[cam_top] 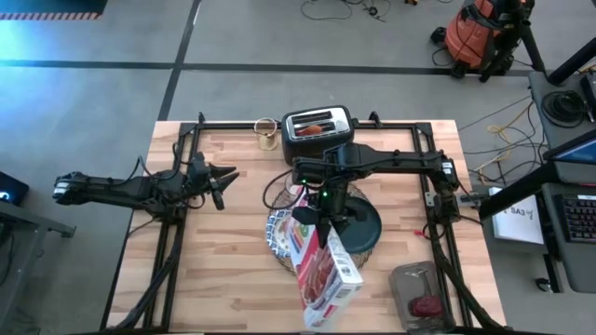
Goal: Arrange a breakfast setting
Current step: Pour the cereal into the white and blue bowl
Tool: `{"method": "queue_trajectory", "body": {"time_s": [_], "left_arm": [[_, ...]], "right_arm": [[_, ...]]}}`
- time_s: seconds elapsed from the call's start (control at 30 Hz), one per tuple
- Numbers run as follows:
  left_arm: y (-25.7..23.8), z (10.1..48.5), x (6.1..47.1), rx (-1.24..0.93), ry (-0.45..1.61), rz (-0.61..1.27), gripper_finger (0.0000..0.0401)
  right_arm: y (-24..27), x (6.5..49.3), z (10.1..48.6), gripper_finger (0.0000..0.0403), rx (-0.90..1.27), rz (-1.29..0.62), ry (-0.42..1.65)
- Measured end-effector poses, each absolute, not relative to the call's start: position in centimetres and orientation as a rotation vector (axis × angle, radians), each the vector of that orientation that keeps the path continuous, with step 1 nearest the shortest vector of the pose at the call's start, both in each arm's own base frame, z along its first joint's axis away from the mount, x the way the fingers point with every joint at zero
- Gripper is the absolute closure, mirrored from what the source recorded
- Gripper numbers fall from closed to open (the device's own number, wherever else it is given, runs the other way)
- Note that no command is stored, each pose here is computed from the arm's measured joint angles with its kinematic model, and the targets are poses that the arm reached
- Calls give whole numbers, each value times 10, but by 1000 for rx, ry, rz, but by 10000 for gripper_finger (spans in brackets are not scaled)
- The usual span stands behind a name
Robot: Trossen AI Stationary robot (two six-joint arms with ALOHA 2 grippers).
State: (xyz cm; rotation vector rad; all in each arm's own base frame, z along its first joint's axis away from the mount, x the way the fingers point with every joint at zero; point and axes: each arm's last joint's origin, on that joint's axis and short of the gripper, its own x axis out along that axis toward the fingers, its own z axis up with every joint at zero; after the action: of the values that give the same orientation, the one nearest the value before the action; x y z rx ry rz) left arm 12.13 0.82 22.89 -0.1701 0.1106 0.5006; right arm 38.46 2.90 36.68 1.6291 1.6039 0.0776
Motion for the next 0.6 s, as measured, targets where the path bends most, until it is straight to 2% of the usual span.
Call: {"method": "queue_trajectory", "body": {"time_s": [0.5,0.6], "left_arm": [[8,229,121,-169,115,499,318],[8,228,121,-168,117,499,318]], "right_arm": [[29,384,367,328,1703,17,1638],[29,383,367,347,1711,3,1652]]}}
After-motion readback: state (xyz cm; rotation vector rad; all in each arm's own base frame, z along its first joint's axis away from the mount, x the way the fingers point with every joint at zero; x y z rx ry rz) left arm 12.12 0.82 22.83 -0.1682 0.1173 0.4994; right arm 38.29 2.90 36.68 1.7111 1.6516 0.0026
